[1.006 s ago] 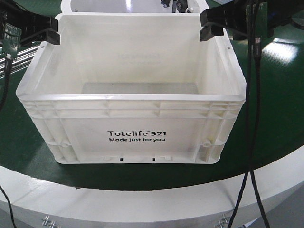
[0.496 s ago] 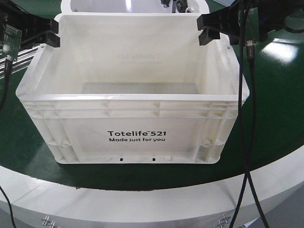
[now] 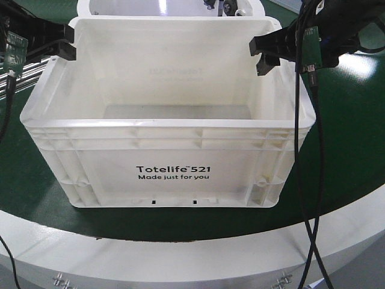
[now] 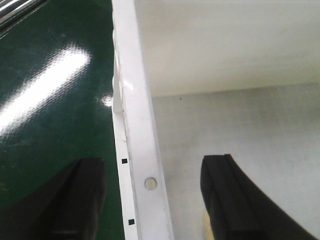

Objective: Place moving items into box and shelve
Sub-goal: 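Close both grippers on the tote's side rims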

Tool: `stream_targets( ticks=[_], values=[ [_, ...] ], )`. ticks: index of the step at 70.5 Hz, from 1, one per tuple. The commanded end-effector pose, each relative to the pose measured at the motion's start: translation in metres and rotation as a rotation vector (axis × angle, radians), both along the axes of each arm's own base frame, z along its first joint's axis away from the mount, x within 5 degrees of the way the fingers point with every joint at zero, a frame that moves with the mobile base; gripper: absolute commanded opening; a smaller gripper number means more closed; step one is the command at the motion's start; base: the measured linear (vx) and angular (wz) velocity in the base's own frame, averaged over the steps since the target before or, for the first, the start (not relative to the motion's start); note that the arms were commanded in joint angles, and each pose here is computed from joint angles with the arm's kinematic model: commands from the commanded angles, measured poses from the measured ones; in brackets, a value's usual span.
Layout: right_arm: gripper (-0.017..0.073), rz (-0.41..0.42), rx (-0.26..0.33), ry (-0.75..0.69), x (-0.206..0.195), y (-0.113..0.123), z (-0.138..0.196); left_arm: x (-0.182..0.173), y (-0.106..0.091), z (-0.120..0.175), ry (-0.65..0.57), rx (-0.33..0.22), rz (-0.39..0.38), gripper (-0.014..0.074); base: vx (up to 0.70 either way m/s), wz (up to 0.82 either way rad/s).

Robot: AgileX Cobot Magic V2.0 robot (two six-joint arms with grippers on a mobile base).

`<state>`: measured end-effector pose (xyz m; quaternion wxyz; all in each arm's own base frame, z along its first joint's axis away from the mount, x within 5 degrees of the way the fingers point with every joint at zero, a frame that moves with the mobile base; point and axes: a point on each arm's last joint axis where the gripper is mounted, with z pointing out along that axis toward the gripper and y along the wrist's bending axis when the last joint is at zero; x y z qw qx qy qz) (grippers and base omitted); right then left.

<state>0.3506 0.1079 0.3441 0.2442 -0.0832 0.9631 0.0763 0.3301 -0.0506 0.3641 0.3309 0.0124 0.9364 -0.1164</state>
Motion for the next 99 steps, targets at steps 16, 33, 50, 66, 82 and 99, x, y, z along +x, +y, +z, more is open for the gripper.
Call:
stream_targets(
  ticks=[16,33,50,66,82,99],
  values=[
    [0.0488,-0.003,0.013,-0.042,0.002,-0.001,0.010,-0.005,0.000,0.025,-0.109,-0.031,0.007,0.0513,0.00,0.00],
    [0.0413,-0.004,0.015,-0.042,0.002,0.000,0.010,-0.006,0.000,0.025,-0.100,-0.030,0.005,0.0513,0.00,0.00],
    [0.0121,-0.008,0.014,-0.030,0.003,0.000,0.008,-0.007,0.000,0.024,-0.093,-0.029,0.004,0.0513,0.00,0.00],
    [-0.0017,-0.003,0.010,-0.026,0.003,0.000,0.007,-0.007,0.000,0.024,-0.088,-0.029,0.003,0.0513,0.00,0.00],
    [-0.0015,-0.003,0.014,-0.022,0.002,0.000,0.007,-0.007,0.000,0.024,-0.085,-0.029,0.003,0.0513,0.00,0.00],
    [-0.0012,-0.003,0.016,-0.021,0.002,0.000,0.007,-0.006,-0.001,0.023,-0.081,-0.032,0.002,0.0513,0.00,0.00]
  ],
)
